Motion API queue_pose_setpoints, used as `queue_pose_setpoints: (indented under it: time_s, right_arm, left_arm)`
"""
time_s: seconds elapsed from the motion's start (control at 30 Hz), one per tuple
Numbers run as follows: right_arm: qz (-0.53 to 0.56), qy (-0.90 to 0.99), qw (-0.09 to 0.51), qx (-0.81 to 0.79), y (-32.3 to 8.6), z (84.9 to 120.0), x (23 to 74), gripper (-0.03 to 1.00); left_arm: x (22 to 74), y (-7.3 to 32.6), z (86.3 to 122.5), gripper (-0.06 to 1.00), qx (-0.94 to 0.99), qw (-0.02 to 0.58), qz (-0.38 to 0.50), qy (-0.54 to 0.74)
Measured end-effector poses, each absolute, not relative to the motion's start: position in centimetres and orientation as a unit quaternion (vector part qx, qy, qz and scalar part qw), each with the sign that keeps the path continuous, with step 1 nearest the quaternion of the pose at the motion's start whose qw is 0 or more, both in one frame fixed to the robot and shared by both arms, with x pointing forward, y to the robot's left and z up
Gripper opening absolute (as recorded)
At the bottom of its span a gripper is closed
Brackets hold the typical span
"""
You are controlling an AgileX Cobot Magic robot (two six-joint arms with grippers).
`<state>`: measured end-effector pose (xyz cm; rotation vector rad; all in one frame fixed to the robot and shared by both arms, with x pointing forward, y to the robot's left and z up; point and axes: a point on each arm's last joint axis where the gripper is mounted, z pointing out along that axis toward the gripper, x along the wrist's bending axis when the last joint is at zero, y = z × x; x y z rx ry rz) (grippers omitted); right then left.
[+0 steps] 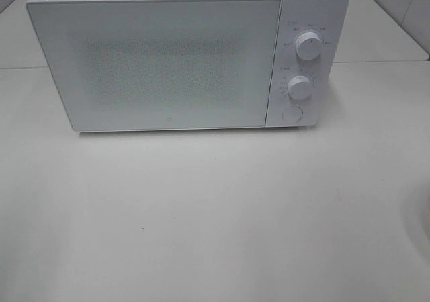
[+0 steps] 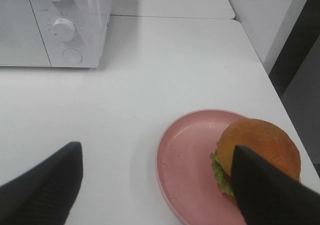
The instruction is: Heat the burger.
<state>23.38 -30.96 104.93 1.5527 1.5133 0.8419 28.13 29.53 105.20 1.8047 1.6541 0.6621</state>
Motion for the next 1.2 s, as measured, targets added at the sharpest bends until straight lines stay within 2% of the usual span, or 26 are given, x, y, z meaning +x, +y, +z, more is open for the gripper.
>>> queue_pose_setpoints:
  time_s: [0.23, 0.63, 1.2]
  right_arm:
    - [0.332, 0.597, 0.397, 0.613, -31.0, 104.9, 23.4, 0.74]
    - [0.332, 0.597, 0.397, 0.613, -31.0, 104.9, 23.4, 0.74]
    - [0.332, 0.597, 0.397, 0.613, -31.0, 104.9, 23.4, 0.74]
  left_arm:
    - [27.2, 29.5, 105.4, 0.99, 0.673, 0.321, 0.262, 0.612]
    - [23.2, 29.9, 105.6, 0.99, 0.631, 0.406, 0.335, 0.57]
    - [23.1, 29.8, 105.6, 0.99, 0.595, 0.387, 0.36, 0.606]
